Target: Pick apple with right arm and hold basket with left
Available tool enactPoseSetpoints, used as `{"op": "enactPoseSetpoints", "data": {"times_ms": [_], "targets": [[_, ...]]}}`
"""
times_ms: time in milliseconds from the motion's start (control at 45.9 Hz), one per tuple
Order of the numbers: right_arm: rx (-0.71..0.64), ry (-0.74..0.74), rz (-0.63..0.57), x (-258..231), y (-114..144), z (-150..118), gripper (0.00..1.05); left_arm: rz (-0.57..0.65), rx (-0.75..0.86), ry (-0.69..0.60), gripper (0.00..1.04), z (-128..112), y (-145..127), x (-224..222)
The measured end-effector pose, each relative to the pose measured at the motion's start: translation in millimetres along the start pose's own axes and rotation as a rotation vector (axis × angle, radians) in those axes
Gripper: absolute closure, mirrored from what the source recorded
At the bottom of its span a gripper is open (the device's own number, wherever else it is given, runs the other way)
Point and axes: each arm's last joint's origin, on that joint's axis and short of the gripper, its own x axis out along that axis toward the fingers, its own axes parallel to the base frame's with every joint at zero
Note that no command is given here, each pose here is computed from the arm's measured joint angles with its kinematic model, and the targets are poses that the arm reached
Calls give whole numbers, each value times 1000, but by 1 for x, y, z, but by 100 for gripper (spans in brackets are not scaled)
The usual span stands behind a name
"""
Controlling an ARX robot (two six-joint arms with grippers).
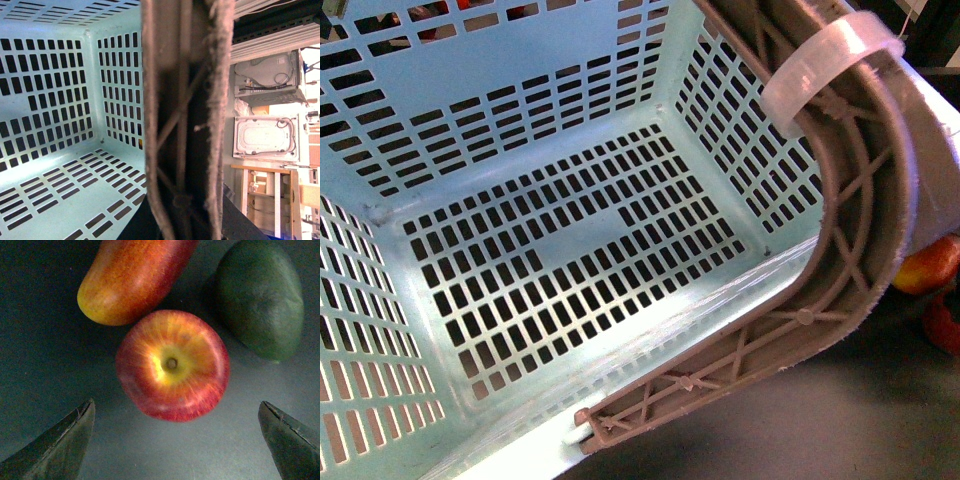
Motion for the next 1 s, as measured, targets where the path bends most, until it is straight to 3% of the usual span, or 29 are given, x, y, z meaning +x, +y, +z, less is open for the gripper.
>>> {"op": "enactPoseSetpoints", "data": {"times_ms": [654, 807, 1003], "targets": [[43, 58, -6, 42, 3, 7, 9, 0, 0, 0, 98, 0, 0, 0], [60, 64, 1, 42, 3, 2, 24, 0, 0, 0, 98, 0, 0, 0], [70, 68, 10, 32, 1, -6, 25, -1, 0, 0, 98, 0, 0, 0]]}}
